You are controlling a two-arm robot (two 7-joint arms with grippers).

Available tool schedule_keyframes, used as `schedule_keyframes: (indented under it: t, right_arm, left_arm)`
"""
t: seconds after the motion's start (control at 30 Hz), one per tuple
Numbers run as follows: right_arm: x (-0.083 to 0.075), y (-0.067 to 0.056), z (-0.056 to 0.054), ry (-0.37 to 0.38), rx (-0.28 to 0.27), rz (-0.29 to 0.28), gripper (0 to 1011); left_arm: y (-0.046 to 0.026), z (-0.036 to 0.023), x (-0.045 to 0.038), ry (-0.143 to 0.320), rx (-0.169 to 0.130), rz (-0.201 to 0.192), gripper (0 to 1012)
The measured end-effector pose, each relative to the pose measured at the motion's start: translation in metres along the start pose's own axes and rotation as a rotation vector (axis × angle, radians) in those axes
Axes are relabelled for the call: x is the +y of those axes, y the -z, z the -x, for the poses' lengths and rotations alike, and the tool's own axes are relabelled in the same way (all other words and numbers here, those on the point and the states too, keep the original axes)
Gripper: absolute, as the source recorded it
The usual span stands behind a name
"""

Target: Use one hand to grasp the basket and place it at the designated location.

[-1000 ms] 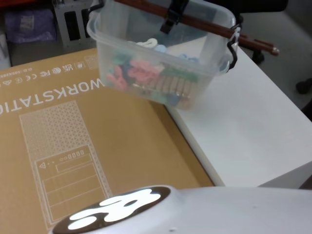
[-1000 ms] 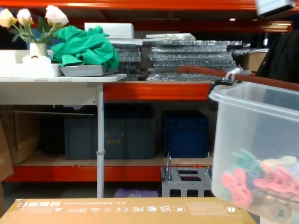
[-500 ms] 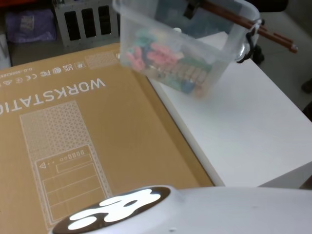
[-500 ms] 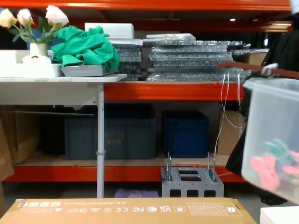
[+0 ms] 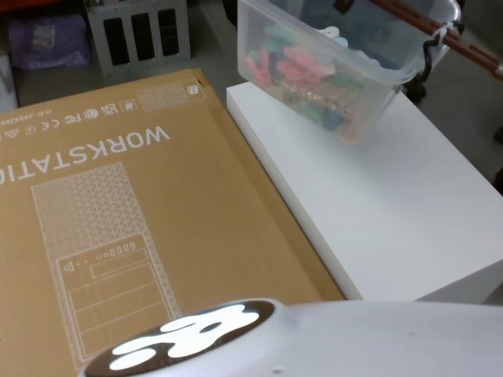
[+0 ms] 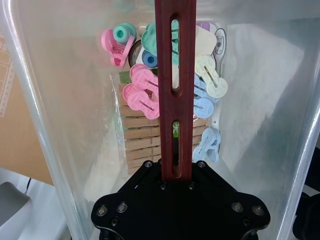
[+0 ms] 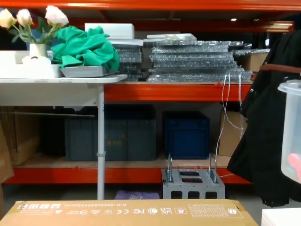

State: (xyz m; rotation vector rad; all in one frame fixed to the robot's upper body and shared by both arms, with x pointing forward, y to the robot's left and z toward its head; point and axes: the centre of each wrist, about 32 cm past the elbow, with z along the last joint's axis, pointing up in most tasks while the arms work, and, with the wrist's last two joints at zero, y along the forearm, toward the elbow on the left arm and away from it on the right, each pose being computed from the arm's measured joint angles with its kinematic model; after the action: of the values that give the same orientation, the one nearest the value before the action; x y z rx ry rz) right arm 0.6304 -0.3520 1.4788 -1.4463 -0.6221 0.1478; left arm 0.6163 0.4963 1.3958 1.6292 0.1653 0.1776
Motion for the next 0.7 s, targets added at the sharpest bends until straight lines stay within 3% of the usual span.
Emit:
schedule_keyframes:
  t: [0.5,0.7]
  right_arm:
    - [0.01,0.019,0.003,-0.066,0.112,0.02,0]
    - [0.021,0.037,0.006,-0.101,0.197,0.031,0]
  left_arm:
    - [0.0,0.0,0.0,0.0,0.0,0.0,0]
    - [0.0002,0.0,0.0,0.0,0.001,0.0,0]
